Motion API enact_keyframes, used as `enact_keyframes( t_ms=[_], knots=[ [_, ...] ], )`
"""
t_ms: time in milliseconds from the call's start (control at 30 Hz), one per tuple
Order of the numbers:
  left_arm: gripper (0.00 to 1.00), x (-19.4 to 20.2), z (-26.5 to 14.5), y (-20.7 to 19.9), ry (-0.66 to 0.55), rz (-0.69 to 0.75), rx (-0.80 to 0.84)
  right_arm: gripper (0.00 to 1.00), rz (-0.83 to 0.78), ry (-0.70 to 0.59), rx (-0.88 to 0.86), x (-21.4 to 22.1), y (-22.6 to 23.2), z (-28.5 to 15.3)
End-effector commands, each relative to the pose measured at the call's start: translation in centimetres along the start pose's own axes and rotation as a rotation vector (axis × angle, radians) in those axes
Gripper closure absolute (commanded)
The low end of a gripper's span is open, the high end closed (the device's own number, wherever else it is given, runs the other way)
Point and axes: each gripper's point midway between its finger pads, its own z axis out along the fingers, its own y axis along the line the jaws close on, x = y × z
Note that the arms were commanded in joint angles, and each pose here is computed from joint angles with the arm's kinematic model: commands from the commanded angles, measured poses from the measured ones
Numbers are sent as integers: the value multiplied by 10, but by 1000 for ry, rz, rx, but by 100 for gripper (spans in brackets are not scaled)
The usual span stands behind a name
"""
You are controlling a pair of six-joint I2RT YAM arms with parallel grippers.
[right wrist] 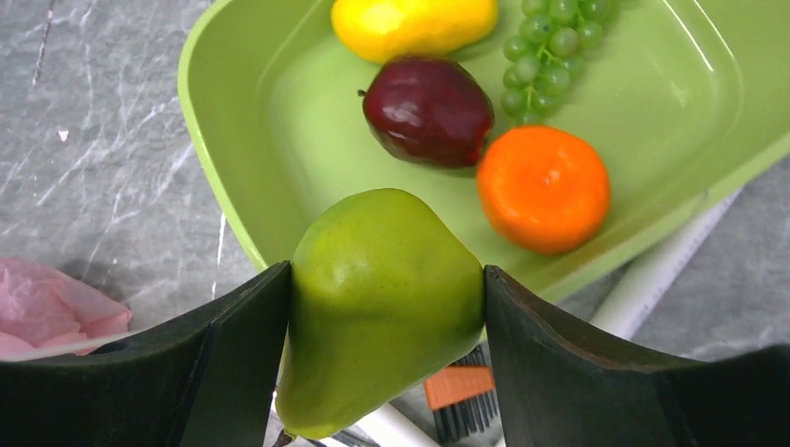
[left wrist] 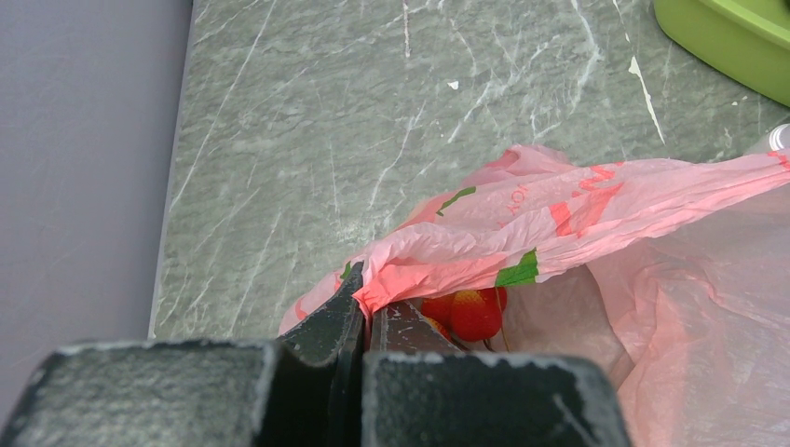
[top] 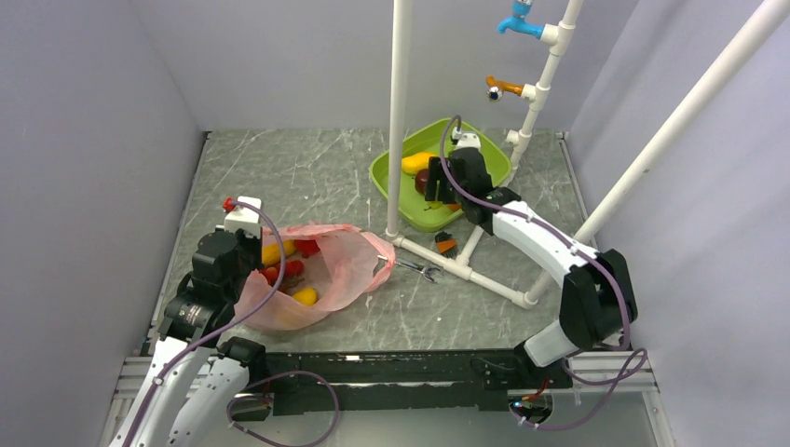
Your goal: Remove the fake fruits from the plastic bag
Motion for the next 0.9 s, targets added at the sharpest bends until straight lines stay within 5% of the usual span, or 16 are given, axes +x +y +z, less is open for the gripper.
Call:
enact_keyframes(
  t_ms=[0, 167, 400, 667, 733, 867],
  knots=[
    [100, -12, 0, -2, -48, -5, 11, 82, -10, -12, 13, -22, 4, 20],
    [100, -11, 1, -2, -44, -3, 10, 73, -18, 79, 23, -9, 3, 51],
    [100, -10, 2, -2, -39, -1, 10, 36, -35, 118, 29, -1, 0, 76],
    [100, -10, 3, -3, -33, 1, 17, 14, -34, 136, 26, -1, -1, 71],
    [100, -10, 2, -3, -36, -1, 16, 2, -31, 122, 15, -1, -2, 62],
    [100, -11, 2, -3, -41, -3, 18, 2, -11, 118, 10, 2, -5, 39]
  ],
)
